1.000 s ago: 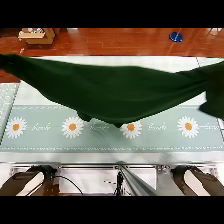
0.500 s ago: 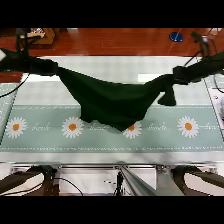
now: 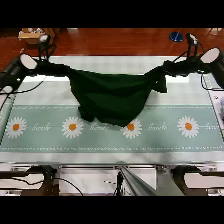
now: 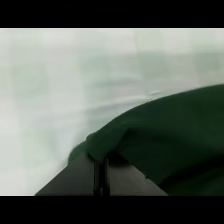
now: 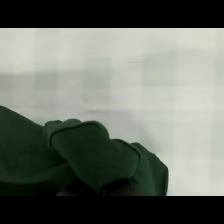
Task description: Fold the shirts.
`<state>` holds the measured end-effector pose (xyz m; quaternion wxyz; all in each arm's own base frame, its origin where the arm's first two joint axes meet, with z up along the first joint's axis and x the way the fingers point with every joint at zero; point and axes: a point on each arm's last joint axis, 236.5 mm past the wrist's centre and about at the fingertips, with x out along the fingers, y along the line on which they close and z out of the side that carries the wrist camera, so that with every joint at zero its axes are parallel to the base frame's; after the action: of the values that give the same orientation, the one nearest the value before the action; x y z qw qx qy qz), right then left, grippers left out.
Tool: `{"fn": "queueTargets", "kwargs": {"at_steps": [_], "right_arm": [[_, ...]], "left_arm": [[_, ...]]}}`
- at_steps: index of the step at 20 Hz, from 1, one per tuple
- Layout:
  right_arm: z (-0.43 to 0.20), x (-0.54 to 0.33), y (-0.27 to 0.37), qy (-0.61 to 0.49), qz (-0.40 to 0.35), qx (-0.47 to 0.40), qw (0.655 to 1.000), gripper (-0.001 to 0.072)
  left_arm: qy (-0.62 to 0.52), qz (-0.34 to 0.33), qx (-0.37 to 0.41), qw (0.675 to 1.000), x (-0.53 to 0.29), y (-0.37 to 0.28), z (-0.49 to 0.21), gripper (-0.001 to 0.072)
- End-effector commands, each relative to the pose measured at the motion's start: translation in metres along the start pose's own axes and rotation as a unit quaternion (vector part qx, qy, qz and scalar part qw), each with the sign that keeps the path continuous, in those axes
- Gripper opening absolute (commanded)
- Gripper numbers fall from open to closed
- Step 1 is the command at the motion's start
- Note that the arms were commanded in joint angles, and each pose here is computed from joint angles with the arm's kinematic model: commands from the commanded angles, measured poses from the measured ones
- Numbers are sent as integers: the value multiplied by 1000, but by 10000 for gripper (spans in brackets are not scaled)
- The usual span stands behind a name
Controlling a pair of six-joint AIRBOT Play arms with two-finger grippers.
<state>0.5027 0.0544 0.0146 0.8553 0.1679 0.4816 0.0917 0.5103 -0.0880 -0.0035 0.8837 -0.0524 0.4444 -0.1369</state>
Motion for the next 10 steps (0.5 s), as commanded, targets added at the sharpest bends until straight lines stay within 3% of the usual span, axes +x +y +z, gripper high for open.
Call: {"fn": "queueTargets", "kwargs": {"at_steps": [1,3,4,7,10], "right_arm": [[-17,30,-15,31,-5,20,999,30],[-27,35,-16,52,-4,23,998,30],[-27,34,-14,51,-2,22,998,30],[-17,17,-5,34,4,13,999,30],[-7,-4,5,15,8,-3,1000,30]], "left_arm": [[50,-7,-6,999,36,-1,-33,21],[79,-16,-12,997,39,-3,-48,34],[87,-19,-12,996,34,-3,-48,95],[105,-36,-20,994,-3,1,-23,449],[132,-50,-60,988,-62,3,-2,470]]}}
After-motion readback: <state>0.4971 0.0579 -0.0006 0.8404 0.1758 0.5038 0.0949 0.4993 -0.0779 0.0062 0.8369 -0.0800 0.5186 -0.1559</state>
